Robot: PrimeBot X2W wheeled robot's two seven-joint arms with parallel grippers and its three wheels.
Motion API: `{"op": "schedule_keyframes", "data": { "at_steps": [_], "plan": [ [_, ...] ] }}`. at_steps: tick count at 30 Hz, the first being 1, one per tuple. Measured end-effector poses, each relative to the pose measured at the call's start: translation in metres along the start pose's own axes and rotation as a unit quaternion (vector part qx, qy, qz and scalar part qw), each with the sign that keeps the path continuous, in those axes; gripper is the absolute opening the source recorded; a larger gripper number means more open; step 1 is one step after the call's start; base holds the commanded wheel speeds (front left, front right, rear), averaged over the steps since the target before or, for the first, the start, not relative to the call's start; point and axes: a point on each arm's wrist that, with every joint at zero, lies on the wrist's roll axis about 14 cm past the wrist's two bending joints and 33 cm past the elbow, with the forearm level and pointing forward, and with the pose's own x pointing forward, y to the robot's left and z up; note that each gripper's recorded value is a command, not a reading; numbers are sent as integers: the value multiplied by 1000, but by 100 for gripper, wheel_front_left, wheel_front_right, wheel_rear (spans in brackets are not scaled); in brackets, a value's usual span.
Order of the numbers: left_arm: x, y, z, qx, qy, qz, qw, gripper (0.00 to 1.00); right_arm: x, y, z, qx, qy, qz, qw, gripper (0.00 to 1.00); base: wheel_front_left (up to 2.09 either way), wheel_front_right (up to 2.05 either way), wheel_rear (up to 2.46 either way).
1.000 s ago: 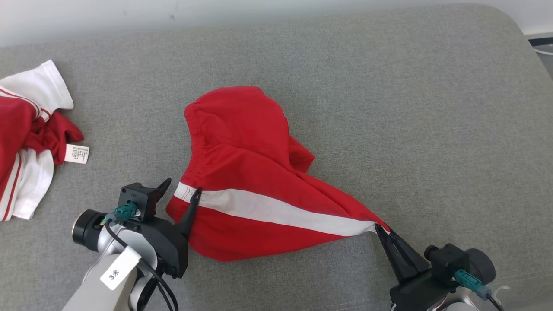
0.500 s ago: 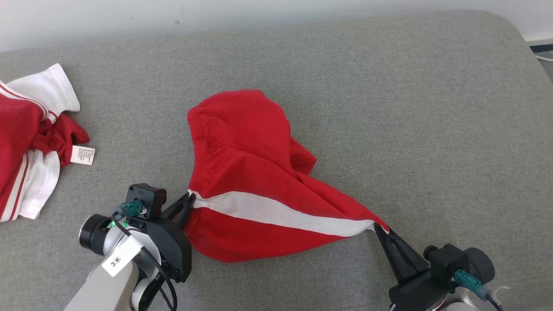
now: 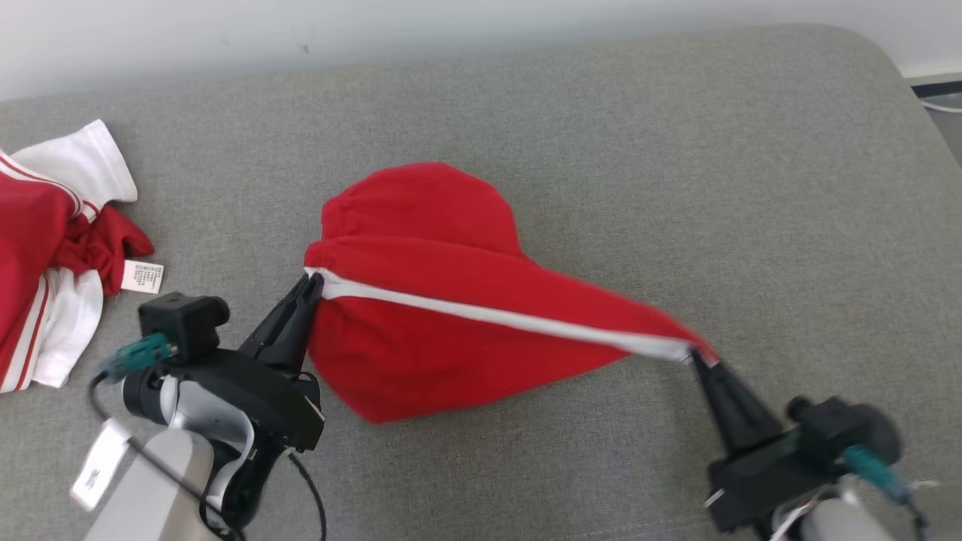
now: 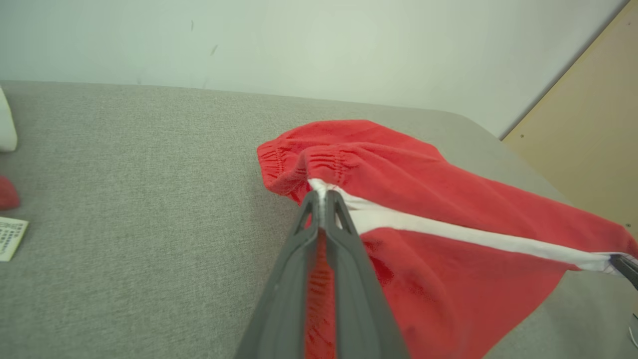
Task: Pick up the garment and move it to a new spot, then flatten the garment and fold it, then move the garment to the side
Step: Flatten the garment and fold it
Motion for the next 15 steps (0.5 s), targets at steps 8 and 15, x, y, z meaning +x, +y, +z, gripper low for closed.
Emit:
{"op": "schedule_keyframes", "data": {
  "at_steps": [8, 15],
  "plan": [
    [-19, -36, 61, -95, -130, -58, 985, 0, -7, -41, 72, -16, -103, -43, 994, 0, 0, 0, 0],
    [-54, -80, 114, -98, -213, -129, 963, 0, -31, -32, 132, -53, -185, -11, 981, 0, 0, 0, 0]
  ]
}}
